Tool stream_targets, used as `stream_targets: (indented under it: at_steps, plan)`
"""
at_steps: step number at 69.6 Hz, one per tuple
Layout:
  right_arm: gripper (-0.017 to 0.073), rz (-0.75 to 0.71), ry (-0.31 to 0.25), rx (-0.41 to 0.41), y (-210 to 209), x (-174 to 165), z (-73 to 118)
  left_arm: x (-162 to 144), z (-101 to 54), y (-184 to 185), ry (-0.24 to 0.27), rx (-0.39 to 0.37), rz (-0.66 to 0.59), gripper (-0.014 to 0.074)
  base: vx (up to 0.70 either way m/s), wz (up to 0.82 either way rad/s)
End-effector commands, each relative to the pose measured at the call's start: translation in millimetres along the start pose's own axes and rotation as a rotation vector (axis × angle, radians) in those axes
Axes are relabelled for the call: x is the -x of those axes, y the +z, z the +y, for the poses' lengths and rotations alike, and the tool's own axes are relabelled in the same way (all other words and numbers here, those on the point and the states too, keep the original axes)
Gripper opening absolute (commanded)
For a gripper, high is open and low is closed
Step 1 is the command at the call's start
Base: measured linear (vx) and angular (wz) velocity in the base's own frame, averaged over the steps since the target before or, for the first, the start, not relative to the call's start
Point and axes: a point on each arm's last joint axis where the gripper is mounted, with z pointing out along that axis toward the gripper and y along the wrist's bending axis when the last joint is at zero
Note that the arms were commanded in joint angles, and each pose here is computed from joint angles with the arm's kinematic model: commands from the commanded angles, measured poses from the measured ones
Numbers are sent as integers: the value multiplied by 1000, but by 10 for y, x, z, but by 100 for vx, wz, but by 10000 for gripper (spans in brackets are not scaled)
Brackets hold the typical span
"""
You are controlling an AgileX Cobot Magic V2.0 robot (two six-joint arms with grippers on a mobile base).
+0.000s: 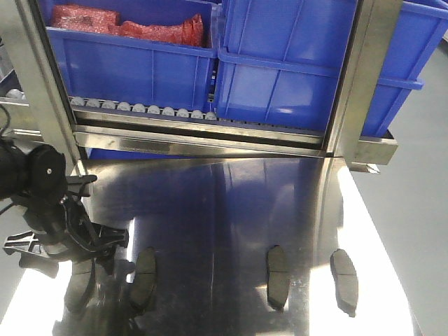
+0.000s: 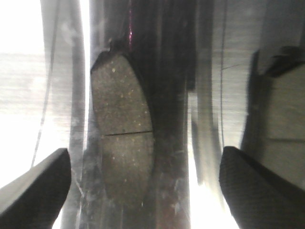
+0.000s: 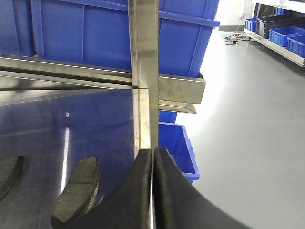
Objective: Move and align brake pads A on conveyor
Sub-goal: 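Lower the left gripper onto the nearest brake pad and grasp it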
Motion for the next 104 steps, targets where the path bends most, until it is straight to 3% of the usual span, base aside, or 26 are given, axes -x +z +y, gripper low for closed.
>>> stream_targets:
  at_steps: [1, 14, 52, 63, 87, 97, 104]
  plan:
    - [-7, -75, -15, 2, -3, 37, 3, 50, -25, -124, -15, -8, -57, 593, 0, 0]
    - [-7, -75, -15, 2, -3, 37, 3, 84, -12, -50, -38, 17, -54, 593, 0, 0]
    - [-7, -75, -15, 2, -3, 37, 3, 142, -36, 2, -62, -3, -91, 593, 0, 0]
    - [-7, -75, -15, 2, -3, 37, 3, 157, -7, 59, -96, -3, -67, 593, 0, 0]
    - [-7, -75, -15, 2, -3, 37, 3, 164, -8, 69, -94, -2, -69, 585, 0, 0]
    - [-7, -75, -15, 2, -3, 37, 3, 165, -2, 70, -88, 5, -71, 465, 0, 0]
    - [-7, -75, -15, 2, -3, 37, 3, 161, 2, 71, -82, 9, -66, 266, 0, 0]
